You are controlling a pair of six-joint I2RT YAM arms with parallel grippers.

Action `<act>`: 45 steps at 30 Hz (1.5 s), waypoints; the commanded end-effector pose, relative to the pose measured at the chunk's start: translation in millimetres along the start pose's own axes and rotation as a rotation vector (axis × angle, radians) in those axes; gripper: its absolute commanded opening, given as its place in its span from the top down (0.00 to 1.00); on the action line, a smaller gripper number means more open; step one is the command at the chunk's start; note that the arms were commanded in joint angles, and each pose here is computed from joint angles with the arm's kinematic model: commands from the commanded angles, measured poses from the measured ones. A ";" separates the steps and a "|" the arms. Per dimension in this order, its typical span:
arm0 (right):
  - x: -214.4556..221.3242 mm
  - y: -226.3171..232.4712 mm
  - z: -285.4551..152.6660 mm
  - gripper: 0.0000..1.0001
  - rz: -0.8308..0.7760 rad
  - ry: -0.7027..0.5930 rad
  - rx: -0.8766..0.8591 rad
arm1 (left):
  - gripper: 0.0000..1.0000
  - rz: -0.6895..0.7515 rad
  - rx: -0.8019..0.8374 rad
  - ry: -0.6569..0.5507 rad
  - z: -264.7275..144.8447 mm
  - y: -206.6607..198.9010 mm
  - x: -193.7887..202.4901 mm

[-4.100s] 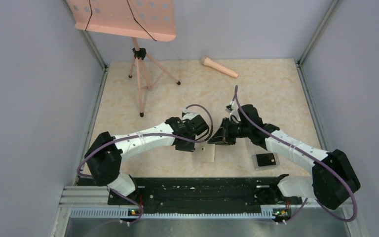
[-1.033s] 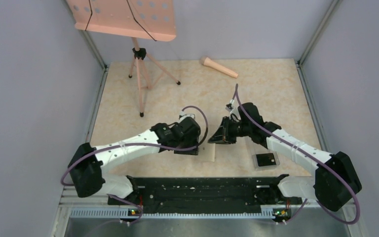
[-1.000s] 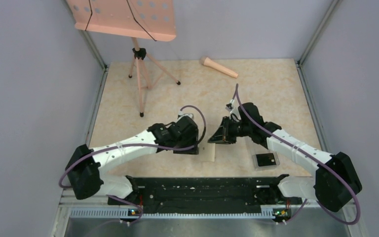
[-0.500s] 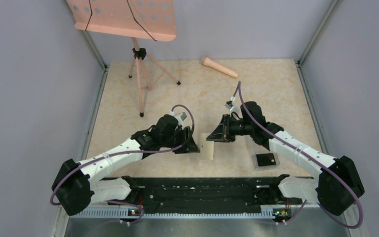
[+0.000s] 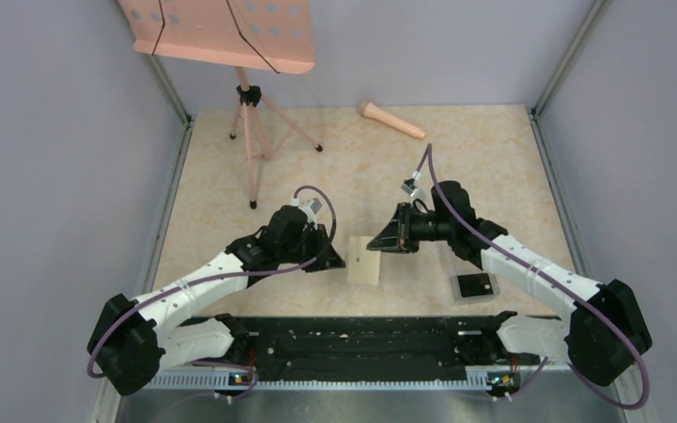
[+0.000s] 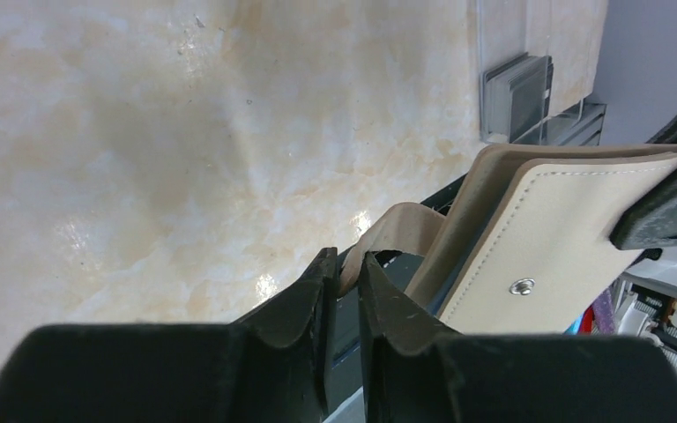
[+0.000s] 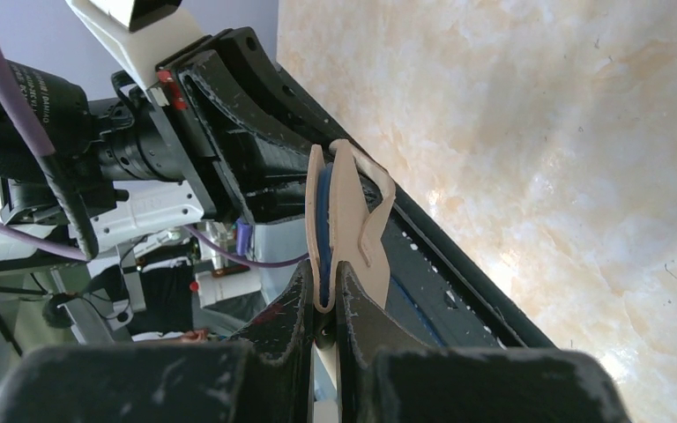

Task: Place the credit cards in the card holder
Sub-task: Open the card holder at the center of the board.

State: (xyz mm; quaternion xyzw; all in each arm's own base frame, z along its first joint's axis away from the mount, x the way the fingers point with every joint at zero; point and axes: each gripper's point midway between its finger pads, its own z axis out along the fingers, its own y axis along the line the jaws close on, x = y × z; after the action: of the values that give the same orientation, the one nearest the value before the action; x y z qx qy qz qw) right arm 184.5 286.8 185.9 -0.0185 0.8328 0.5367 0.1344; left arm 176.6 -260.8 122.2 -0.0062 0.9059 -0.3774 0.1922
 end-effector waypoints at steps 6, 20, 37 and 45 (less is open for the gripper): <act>2.7 19.0 -3.3 1.00 -0.042 0.005 -0.075 | 0.82 0.097 0.119 -0.087 -18.4 -26.0 -19.7; 0.1 25.3 -3.3 1.00 -0.056 -0.002 -0.104 | 0.59 0.125 0.127 -0.061 -17.5 -27.9 -19.0; 1.7 22.3 -2.3 1.00 -0.051 0.006 -0.098 | 0.42 0.120 0.092 -0.182 -37.2 -26.4 -34.9; 1.1 24.7 -2.9 1.00 -0.051 0.004 -0.106 | 0.51 0.096 0.071 -0.201 -33.1 -15.8 -33.5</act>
State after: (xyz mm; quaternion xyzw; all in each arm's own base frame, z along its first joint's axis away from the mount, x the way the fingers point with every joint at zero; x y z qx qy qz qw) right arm 181.5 290.0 191.7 -0.0269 0.8214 0.5547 0.1302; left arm 187.2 -244.5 165.7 0.0141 0.8712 -0.3973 0.2880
